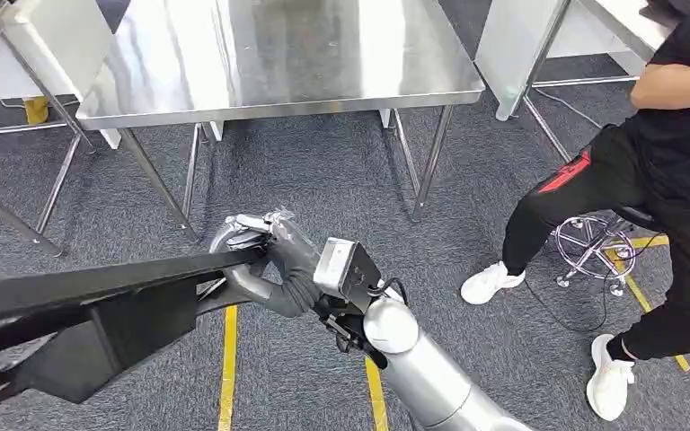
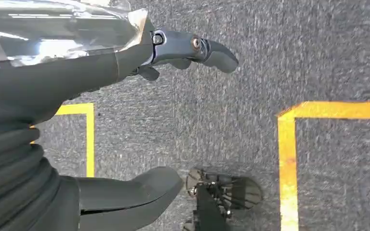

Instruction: Take the parts from the cabinet and place them on the table.

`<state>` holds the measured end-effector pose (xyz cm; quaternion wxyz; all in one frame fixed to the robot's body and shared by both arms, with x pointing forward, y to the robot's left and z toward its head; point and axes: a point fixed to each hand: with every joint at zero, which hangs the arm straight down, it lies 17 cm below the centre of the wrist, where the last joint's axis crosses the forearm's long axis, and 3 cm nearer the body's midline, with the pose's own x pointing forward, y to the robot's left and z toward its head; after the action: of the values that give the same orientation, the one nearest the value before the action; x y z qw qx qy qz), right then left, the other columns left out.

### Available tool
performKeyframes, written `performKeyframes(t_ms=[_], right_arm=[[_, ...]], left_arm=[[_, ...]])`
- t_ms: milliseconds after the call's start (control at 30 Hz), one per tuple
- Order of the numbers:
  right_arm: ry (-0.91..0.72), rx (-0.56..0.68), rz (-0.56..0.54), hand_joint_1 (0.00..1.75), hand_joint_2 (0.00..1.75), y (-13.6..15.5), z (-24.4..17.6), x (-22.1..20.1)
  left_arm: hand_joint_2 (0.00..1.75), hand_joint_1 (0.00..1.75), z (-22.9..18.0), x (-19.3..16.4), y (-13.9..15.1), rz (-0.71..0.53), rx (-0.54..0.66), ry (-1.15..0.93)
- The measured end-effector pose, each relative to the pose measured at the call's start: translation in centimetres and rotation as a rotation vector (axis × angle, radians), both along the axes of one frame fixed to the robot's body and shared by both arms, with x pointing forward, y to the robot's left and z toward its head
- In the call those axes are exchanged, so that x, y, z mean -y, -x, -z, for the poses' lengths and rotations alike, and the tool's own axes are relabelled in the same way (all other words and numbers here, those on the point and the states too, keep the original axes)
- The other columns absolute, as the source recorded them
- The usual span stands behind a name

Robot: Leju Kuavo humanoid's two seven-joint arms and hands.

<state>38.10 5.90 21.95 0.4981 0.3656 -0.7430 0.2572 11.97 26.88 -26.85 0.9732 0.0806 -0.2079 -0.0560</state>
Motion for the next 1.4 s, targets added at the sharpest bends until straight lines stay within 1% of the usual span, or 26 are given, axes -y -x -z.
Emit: performKeyframes(t_ms=[400, 600, 733, 1400], right_arm=[[0.021, 0.009, 0.017, 1.75, 1.75, -0.14, 0.15, -0.19], [0.011, 0.020, 0.018, 1.75, 1.75, -0.11, -0.54, -0.44], [0.017, 0.007, 0.021, 1.75, 1.75, 0.03, 0.19, -0.21], [0.009, 0.010, 0.019, 1.75, 1.75, 0.15, -0.21, -0.58]], left_arm=[[1.75, 0.00, 0.02, 0.04, 0.02, 0.009, -0.003, -0.003], [1.75, 0.00, 0.01, 0.21, 0.00, 0.009, -0.004, -0.002], [1.75, 0.00, 0.02, 0.37, 0.07, 0.009, -0.006, 0.000], [1.75, 0.00, 0.01, 0.28, -0.05, 0.008, -0.007, -0.003]])
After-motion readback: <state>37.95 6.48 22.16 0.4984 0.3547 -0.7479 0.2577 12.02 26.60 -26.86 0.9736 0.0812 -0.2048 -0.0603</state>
